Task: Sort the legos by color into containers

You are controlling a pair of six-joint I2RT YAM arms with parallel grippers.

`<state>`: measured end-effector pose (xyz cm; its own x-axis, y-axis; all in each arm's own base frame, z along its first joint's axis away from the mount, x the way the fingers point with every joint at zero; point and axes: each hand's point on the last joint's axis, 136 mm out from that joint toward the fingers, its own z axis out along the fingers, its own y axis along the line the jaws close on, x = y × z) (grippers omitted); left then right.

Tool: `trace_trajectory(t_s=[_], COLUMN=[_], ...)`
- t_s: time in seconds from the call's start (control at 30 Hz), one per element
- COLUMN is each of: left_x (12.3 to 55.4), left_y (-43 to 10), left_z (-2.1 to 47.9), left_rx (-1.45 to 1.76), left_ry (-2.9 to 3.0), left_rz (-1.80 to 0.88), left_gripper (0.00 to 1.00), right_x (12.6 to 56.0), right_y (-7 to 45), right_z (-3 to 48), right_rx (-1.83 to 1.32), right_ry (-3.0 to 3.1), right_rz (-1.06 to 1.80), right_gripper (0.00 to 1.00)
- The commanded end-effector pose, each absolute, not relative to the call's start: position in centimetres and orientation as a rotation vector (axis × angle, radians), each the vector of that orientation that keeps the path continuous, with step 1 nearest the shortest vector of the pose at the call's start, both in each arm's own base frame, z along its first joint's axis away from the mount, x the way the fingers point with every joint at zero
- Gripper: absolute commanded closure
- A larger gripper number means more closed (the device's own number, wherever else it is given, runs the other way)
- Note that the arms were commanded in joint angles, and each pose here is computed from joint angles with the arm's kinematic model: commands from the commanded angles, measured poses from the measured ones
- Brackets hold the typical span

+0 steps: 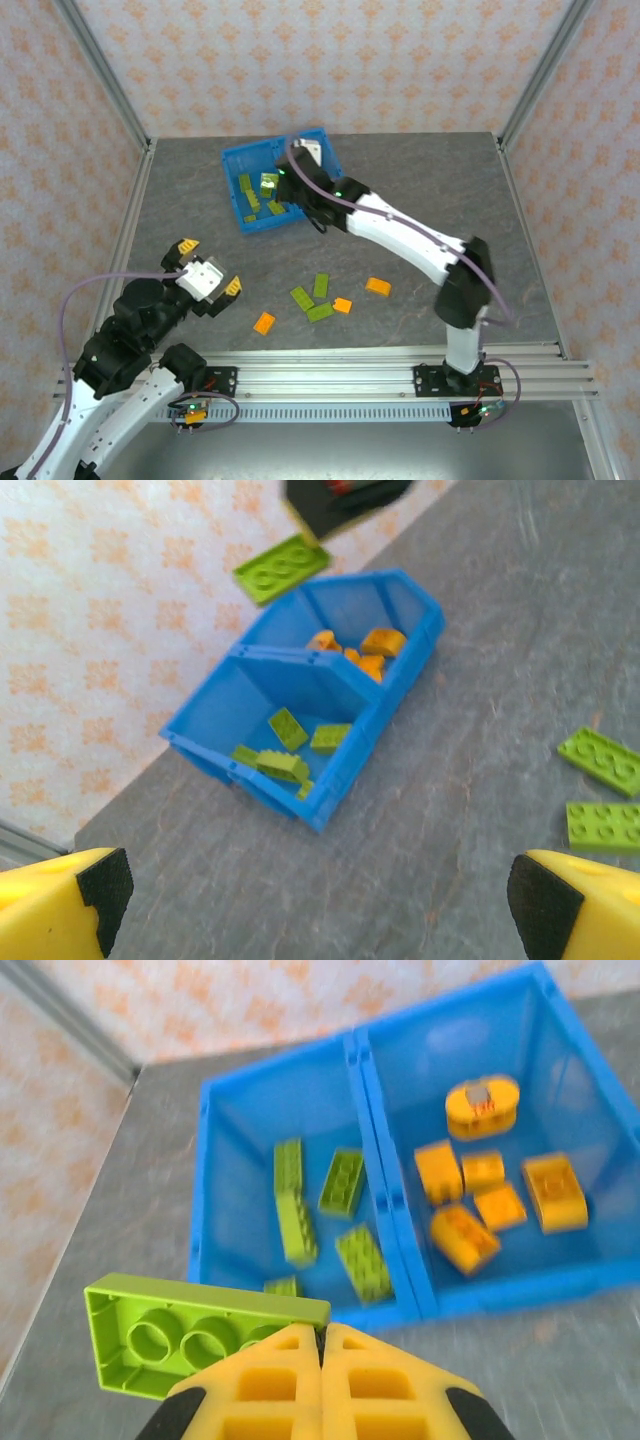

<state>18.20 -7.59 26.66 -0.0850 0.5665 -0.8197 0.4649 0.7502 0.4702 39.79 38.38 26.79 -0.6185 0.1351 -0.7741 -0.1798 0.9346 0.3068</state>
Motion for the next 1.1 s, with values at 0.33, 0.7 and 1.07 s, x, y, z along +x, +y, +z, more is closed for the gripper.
trace_trajectory(t_s=[0.33, 0.7, 1.07], left_x=[19.6, 20.9, 19.3], left_y=[-7.7, -4.5, -10.8], left_z=[25.5, 22.7, 15.1], left_rx=[0.272, -0.071, -0.087], left_ry=[1.768, 1.996, 2.539], left_rz=[-0.269, -0.169, -0.447], left_gripper=[0.0, 0.0, 0.02], right_x=[48.7, 48.1, 43.4], right_y=[44.3, 46.5, 40.8], right_z=[17.5, 16.9, 28.1], right_rx=[-0.052, -0.114, -0.158], right_ry=[2.154, 2.212, 2.227], right_rz=[0.145, 0.307, 0.37], right_gripper=[0.99, 0.71, 0.67])
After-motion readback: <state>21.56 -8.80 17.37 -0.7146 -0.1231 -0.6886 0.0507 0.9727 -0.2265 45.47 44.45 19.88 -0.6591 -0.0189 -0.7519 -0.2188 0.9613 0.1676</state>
